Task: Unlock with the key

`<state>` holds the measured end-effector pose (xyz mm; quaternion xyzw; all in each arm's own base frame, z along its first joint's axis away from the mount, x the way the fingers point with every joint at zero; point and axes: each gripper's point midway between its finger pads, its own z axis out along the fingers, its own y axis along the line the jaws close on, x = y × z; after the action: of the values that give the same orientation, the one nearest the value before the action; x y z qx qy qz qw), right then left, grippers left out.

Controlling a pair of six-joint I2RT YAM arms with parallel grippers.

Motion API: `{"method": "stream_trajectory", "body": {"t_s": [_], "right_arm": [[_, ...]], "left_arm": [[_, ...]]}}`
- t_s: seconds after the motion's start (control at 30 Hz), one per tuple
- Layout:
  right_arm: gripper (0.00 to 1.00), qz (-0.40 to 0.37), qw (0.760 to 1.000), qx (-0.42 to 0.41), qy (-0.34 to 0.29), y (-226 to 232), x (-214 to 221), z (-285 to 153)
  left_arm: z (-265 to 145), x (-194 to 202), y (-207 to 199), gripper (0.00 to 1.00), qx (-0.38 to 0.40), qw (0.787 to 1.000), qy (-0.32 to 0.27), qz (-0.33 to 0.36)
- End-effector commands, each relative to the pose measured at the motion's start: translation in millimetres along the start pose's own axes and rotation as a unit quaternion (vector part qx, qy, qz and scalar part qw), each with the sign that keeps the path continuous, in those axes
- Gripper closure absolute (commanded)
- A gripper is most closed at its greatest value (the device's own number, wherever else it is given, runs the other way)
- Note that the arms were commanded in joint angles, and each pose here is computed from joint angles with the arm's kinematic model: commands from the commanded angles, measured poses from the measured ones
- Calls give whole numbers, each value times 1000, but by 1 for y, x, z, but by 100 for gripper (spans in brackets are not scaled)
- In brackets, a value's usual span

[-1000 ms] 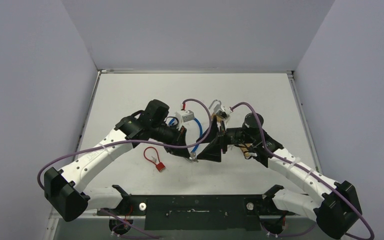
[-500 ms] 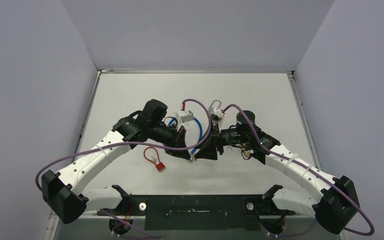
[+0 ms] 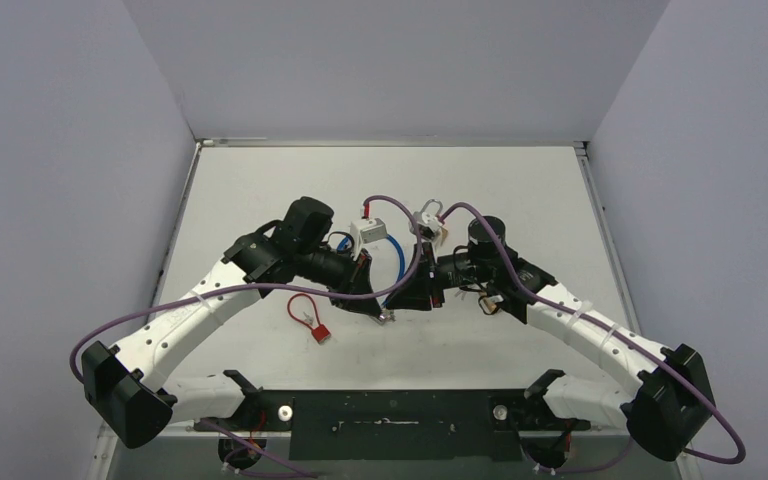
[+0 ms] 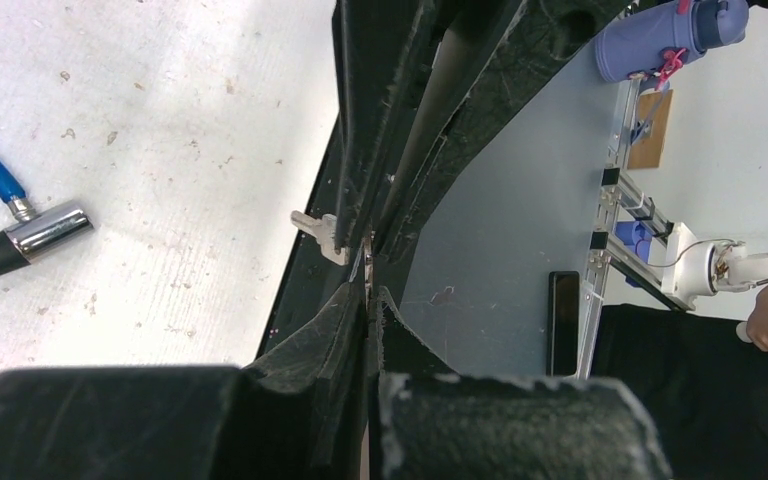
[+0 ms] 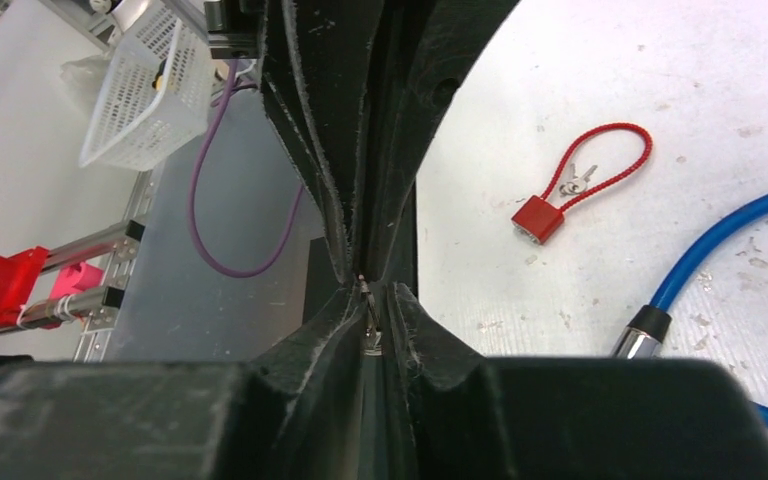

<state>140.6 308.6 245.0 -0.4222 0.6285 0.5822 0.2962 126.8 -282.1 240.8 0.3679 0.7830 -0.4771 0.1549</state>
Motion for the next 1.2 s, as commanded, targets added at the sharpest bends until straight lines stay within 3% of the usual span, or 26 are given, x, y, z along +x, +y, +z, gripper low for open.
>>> {"method": "stream_trajectory", "body": {"t_s": [0.0,0.13,0.23,0.5,0.7,0.83,0.9,0.97,1.07,1.17], "right_arm": [[90,-49,998,-44,-12,18,-20,2],[74,-46,998,-51,1,19,-13,1],[71,-47,997,-56,6,21,-10,0],[100,-55,997,-57,0,24,-17,0],[100,-54,998,-27,-17,16,-23,-2],[100,-29,998,41,-49,-10,-28,-11],[100,-13,993,81,-80,-26,-36,-25],[100,0,987,120,-111,-40,-43,-40],[100,17,975,172,-141,-55,-47,-56],[100,29,966,211,-150,-65,-46,-63]], "left_arm": [[-10,-26,-21,100,26,997,-40,56],[-10,-27,-21,100,23,997,-40,56],[-10,-28,-20,100,20,997,-41,56],[-9,-28,-19,100,19,997,-41,56],[-13,-34,-11,100,-13,997,-55,47],[-25,-50,12,59,-83,991,-104,21],[-39,-66,30,40,-140,977,-160,6],[-57,-77,51,31,-203,955,-216,-23],[-84,-84,78,28,-280,913,-289,-71],[-114,-76,108,27,-371,848,-349,-148]]}}
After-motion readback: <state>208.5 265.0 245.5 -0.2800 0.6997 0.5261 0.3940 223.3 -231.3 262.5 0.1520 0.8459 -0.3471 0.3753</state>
